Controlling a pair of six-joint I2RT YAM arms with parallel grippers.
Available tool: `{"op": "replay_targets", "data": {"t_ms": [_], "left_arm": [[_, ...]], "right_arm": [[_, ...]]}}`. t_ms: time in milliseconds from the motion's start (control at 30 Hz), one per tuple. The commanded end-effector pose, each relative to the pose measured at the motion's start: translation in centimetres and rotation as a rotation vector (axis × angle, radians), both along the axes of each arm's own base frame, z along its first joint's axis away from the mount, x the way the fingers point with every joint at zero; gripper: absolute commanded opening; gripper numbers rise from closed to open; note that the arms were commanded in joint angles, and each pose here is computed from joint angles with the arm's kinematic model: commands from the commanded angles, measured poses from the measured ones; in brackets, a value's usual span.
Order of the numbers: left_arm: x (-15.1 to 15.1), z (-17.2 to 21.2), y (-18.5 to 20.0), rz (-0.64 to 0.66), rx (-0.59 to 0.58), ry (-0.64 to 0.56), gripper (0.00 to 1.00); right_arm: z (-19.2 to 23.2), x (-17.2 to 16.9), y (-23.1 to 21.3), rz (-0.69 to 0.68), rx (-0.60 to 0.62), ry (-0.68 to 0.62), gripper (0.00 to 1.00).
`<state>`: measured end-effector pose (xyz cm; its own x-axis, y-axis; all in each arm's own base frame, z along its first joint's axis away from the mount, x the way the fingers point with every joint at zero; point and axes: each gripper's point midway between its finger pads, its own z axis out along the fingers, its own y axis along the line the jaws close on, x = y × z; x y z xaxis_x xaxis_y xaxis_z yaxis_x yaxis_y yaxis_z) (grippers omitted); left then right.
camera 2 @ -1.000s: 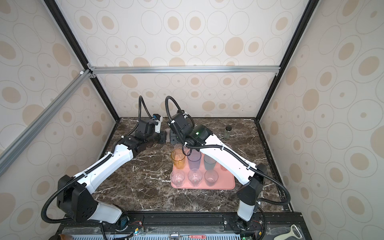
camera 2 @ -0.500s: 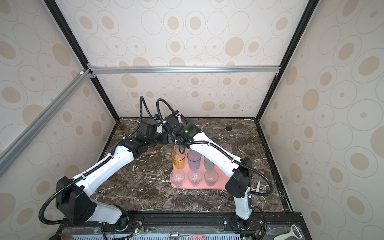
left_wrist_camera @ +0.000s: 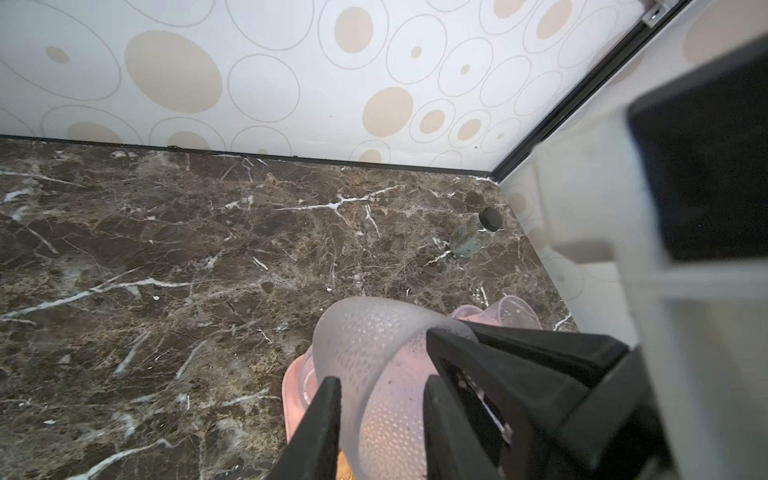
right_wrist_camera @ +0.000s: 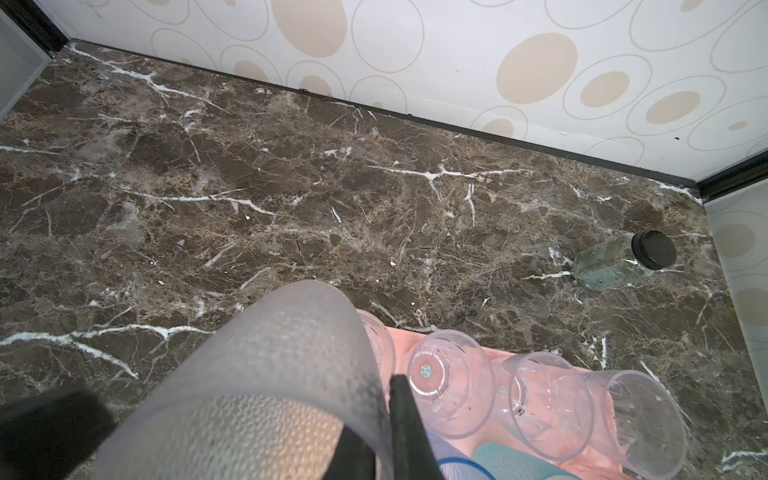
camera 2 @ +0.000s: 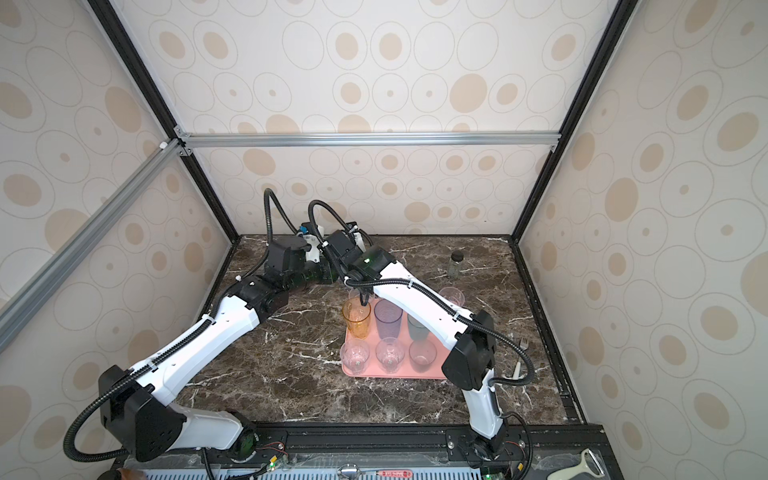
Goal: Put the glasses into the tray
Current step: 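Carry the frosted glass toward the tray corner with the right gripper while the left withdraws, then lower the frosted glass onto the tray corner and open the right gripper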
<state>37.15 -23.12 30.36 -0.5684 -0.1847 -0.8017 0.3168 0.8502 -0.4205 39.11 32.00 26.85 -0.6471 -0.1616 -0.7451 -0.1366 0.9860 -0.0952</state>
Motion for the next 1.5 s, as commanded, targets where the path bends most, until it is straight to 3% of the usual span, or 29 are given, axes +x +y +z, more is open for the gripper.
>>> {"op": "replay_targets", "data": {"t_ms": [0,367,700,1067,1233,1467], "left_arm": [[-0.9,4.4,-0.2,-0.016,-0.057,-0.094,0.41],[-1.3,3.1,4.2,0.103,0.143,-0.185,0.55],[-2.2,0.9,7.7,0.169,0.318,-0.234,0.60],[-3.5,-3.6,10.6,0.196,0.389,-0.179,0.62],[-3.8,-5.3,10.8,0.185,0.395,-0.150,0.62],[-4.0,-7.0,10.9,0.174,0.395,-0.130,0.62]], "right_arm": [[0.7,0.5,-0.9,-0.021,-0.003,-0.012,0.08],[4.0,0.0,-7.4,-0.100,0.004,-0.030,0.08],[3.1,-5.1,-21.1,-0.285,0.076,0.088,0.08],[-3.6,-16.7,-31.0,-0.466,0.005,0.332,0.08],[-7.0,-20.1,-31.8,-0.502,0.010,0.426,0.08],[-12.6,-21.6,-30.4,-0.511,0.082,0.537,0.08]]}}
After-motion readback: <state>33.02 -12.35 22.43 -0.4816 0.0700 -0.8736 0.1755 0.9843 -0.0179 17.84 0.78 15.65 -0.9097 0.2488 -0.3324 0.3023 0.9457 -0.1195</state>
